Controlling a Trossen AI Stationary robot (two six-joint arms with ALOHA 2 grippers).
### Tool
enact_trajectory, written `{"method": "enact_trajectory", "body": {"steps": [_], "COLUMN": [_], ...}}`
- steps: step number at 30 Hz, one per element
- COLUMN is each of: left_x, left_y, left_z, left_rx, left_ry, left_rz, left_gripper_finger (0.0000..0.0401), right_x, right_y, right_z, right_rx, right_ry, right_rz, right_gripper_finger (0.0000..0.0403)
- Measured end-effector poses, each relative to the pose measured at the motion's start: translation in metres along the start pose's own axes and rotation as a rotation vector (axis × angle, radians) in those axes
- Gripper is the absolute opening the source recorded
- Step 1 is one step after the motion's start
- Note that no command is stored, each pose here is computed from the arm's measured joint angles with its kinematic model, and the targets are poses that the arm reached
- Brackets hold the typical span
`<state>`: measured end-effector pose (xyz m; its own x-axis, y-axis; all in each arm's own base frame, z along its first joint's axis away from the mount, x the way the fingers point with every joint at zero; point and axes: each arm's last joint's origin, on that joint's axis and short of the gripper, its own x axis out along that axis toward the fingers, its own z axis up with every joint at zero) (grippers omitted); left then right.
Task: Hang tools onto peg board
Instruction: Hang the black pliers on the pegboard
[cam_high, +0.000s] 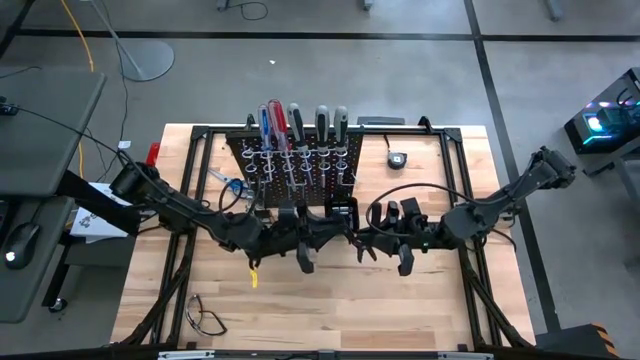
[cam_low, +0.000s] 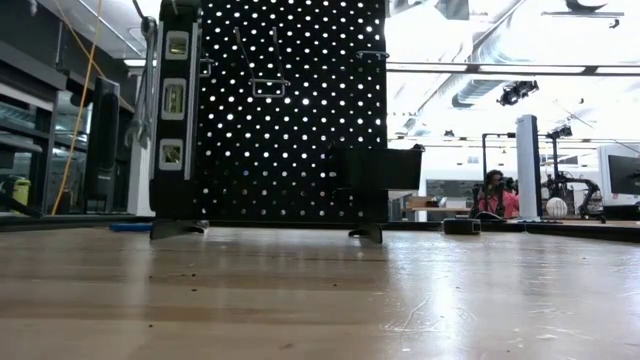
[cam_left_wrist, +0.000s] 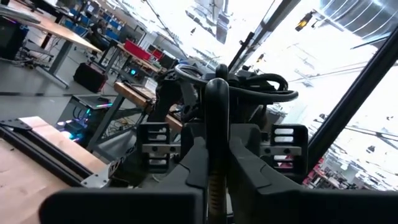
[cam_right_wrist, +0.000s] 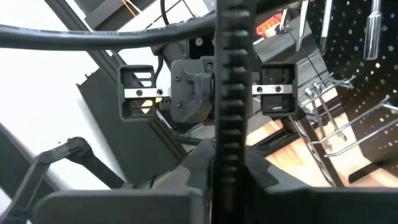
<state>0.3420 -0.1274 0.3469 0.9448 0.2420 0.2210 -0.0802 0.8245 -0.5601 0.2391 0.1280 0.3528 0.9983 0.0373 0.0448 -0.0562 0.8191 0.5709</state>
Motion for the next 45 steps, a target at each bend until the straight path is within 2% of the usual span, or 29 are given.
{"method": "enact_trajectory", "body": {"steps": [4,8,14,20,32,35,37,43,45], "left_x": [0.001,-0.004,-0.015,-0.024,-0.021,-0.021,-0.021,-0.021,-0.02], "left_y": [0.001,0.0,-0.004,-0.006,-0.004,-0.004,-0.003,-0.003,-0.002], "left_z": [-0.002,-0.001,0.005,0.013,0.016,0.016,0.016,0.016,0.017], "left_rx": [-0.008,0.006,0.043,0.055,0.013,0.014,0.015,0.02,0.028], "left_ry": [0.025,0.092,0.164,0.205,0.205,0.208,0.204,0.192,0.19], "left_rz": [-0.01,-0.005,-0.014,-0.008,-0.026,-0.027,-0.02,0.002,0.008], "left_gripper_finger": [0.0019,0.0019,0.0019,0.0019,0.0019,0.0019,0.0019,0.0019,0.0019], "right_x": [0.0,-0.006,-0.014,-0.014,-0.008,-0.006,-0.006,-0.006,-0.006], "right_y": [0.001,0.003,0.004,0.004,-0.006,-0.008,-0.009,-0.01,-0.01], "right_z": [0.0,0.003,0.014,0.015,0.021,0.023,0.023,0.021,0.022], "right_rx": [0.033,-0.008,-0.021,-0.04,-0.044,-0.045,-0.047,-0.065,-0.072], "right_ry": [0.01,0.006,-0.051,-0.052,-0.081,-0.078,-0.071,-0.054,-0.058], "right_rz": [0.012,0.023,0.006,0.007,-0.039,-0.032,-0.022,-0.026,-0.023], "right_gripper_finger": [0.0081,0.0128,0.0169,0.018,0.0181,0.0171,0.0149,0.0039,0.0017]}}
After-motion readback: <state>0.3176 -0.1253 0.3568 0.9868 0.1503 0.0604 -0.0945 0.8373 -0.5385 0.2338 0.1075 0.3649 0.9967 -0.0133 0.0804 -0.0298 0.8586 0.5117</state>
